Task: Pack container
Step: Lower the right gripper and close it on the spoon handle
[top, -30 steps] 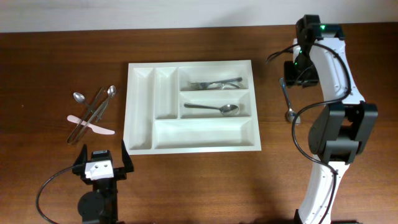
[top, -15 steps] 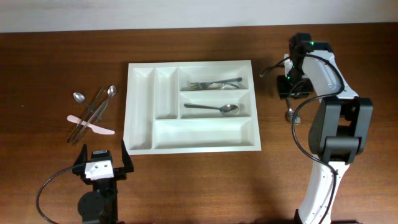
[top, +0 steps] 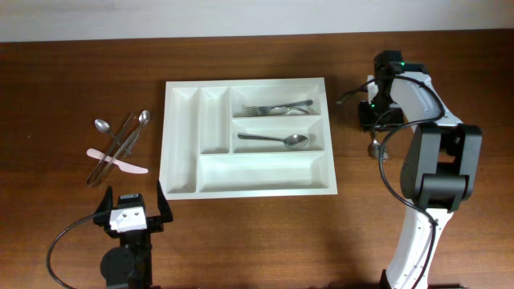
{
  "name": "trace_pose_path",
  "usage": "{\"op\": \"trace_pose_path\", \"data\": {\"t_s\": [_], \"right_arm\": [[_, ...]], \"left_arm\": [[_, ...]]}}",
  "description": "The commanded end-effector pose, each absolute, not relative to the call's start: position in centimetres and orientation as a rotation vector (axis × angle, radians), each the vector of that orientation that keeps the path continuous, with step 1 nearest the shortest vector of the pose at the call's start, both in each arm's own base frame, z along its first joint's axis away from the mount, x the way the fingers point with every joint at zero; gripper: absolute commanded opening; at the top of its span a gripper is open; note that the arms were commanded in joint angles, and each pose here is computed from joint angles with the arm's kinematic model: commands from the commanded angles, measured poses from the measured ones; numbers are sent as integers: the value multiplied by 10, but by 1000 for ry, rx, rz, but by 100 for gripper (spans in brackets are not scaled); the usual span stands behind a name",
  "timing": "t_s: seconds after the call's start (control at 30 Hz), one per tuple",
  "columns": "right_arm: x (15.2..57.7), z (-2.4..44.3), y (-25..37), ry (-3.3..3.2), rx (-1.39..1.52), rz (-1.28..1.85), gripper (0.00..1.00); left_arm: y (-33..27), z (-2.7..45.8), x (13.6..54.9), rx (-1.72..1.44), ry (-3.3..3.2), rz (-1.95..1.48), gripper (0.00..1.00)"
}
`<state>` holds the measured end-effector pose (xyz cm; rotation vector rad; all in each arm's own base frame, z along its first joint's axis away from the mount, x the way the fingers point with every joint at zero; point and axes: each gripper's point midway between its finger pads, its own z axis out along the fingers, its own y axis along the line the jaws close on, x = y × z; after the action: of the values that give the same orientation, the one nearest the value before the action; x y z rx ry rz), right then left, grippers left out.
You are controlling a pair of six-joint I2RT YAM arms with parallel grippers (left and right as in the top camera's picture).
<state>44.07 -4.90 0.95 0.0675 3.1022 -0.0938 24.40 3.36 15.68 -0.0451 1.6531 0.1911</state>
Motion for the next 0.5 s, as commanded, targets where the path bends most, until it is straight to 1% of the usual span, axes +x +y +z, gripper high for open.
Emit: {"op": "trace_pose_path", "data": {"t_s": [0.0,0.2,0.47], "right_arm": [[439,12,-63,3091,119,-82,37],[439,12,-69,3085,153,-39,37],[442,12,-59,3074,133,29,37]], "left_arm": [[33,157,244,-33,1652,193,99],[33,157,244,-33,1652,193,99],[33,157,244,-33,1652,193,99]]}}
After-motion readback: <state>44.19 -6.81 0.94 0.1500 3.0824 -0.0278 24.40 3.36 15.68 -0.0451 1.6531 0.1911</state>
